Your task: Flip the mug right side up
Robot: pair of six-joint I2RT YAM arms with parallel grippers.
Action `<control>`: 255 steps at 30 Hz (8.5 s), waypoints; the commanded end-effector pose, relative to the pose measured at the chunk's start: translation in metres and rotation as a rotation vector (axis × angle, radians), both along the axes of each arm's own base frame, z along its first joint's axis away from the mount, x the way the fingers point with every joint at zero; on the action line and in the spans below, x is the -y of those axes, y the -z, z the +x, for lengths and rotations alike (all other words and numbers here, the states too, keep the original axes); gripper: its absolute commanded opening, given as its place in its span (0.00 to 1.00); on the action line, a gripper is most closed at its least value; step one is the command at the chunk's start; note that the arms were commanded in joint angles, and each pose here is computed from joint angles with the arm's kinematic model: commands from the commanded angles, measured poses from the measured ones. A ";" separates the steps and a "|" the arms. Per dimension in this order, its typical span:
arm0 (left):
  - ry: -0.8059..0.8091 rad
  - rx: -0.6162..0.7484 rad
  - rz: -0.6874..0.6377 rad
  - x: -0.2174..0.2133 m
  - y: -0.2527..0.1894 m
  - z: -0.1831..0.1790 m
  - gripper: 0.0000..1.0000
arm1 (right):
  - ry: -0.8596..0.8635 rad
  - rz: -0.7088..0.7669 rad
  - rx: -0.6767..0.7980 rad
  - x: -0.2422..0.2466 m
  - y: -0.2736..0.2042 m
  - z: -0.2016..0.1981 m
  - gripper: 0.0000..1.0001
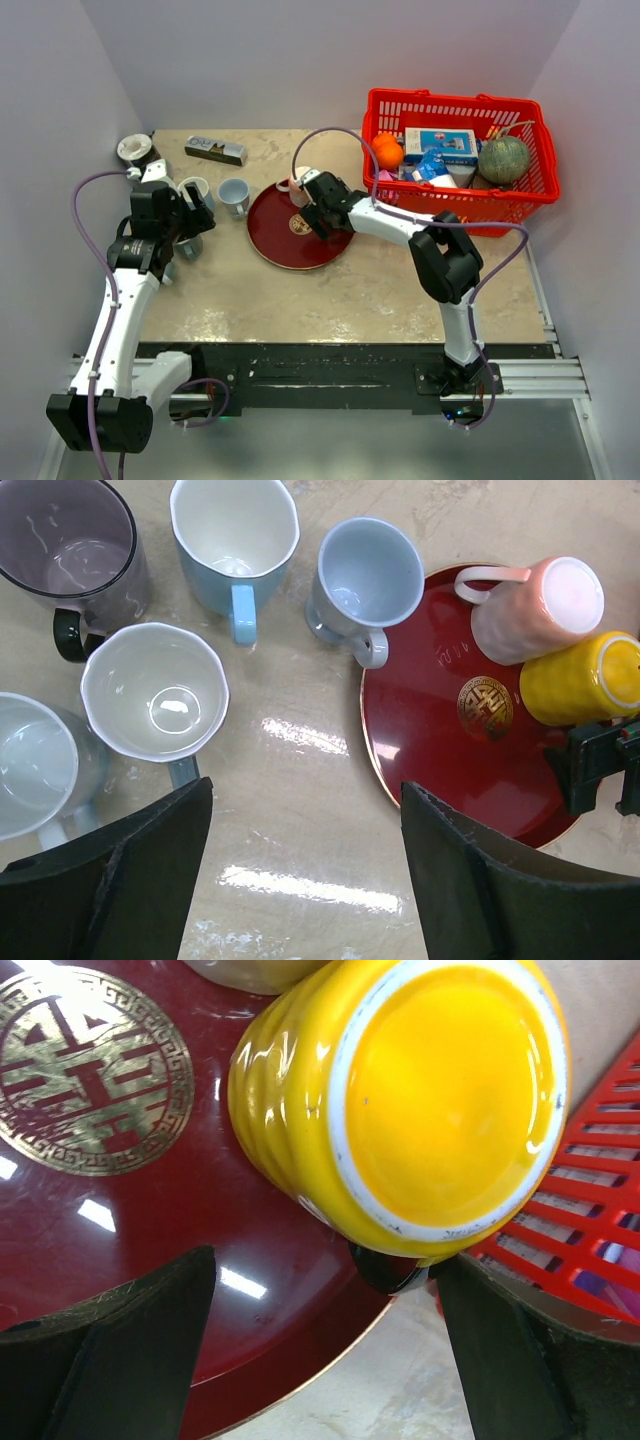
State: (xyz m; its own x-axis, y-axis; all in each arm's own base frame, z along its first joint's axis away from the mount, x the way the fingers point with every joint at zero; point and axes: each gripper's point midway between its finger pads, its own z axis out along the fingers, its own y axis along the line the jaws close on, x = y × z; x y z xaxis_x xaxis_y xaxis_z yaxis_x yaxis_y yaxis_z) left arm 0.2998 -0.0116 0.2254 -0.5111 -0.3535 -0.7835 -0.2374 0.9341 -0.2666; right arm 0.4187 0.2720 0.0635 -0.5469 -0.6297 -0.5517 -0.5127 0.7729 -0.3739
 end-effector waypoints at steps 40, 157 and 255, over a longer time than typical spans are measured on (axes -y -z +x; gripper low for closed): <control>0.108 0.064 -0.108 0.026 -0.014 -0.004 0.81 | 0.273 0.389 -0.028 -0.012 -0.057 -0.020 0.00; -0.059 -0.219 -0.020 0.035 0.103 -0.002 0.00 | 0.274 1.098 -0.235 -0.083 -0.186 -0.091 0.86; 0.116 0.097 -0.137 0.058 -0.003 -0.027 0.78 | 1.049 0.975 0.281 -0.048 -0.056 0.046 0.76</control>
State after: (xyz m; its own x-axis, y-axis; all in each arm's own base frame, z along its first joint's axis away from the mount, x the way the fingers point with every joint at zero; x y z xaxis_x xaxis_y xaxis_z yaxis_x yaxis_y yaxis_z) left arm 0.2708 -0.0672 0.2245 -0.4987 -0.4118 -0.7627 -0.1260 0.9050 -0.4063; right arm 0.4742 0.3216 0.1005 -0.2745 0.6816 -0.6782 0.4649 0.7115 0.5269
